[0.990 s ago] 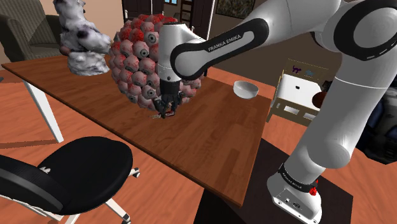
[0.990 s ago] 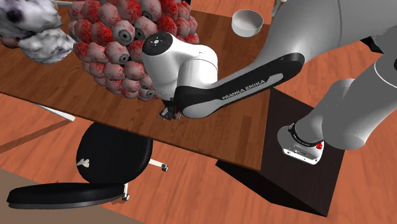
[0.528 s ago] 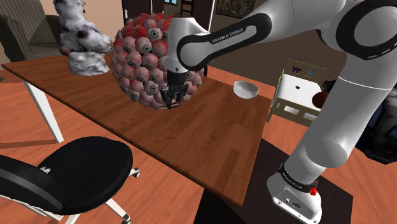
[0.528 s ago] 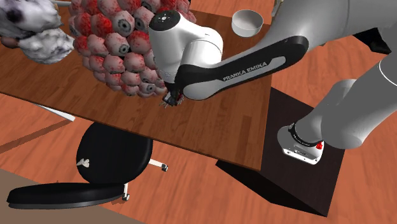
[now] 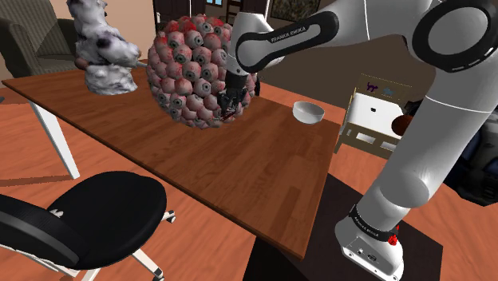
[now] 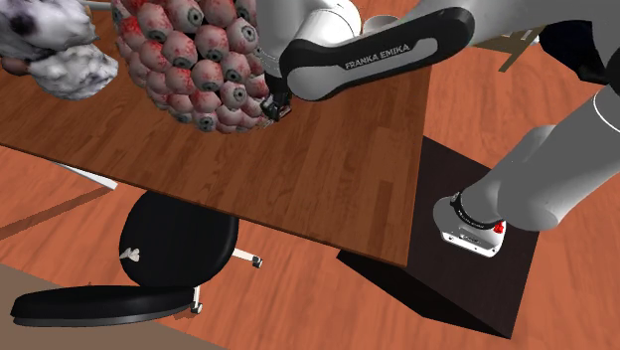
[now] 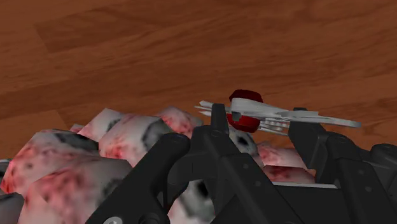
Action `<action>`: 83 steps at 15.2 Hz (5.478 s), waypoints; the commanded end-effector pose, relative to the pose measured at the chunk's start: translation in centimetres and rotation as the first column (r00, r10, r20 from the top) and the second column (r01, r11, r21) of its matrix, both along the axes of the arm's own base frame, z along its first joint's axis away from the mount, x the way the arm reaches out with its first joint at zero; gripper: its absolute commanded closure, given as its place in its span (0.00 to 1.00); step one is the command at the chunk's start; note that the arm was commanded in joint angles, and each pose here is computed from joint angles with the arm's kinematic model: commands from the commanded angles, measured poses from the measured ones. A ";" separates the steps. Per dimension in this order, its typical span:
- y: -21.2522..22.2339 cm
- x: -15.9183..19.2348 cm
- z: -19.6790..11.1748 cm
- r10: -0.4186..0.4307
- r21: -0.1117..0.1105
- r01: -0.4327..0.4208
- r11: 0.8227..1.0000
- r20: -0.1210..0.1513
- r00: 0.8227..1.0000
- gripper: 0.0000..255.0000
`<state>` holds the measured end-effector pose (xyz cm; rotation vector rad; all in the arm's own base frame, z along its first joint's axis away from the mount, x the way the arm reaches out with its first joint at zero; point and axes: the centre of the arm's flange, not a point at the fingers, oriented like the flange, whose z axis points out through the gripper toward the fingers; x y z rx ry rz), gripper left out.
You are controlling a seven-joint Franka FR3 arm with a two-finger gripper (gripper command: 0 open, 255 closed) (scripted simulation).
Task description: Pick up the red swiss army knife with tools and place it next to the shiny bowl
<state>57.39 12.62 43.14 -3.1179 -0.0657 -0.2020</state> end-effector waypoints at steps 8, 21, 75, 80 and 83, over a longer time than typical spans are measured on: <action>-12.4 3.1 -3.8 -0.010 -0.018 0.008 1.000 -0.128 0.992 1.00; -28.5 9.0 -3.8 -0.010 -0.018 0.008 1.000 -0.128 0.992 1.00; -35.6 1.5 -13.5 -0.231 -0.117 0.207 0.971 -0.259 0.938 1.00; -35.6 1.5 -10.9 -0.231 -0.117 0.207 0.971 -0.259 0.938 1.00; -35.6 1.5 -9.3 -0.231 -0.117 0.207 0.971 -0.259 0.938 1.00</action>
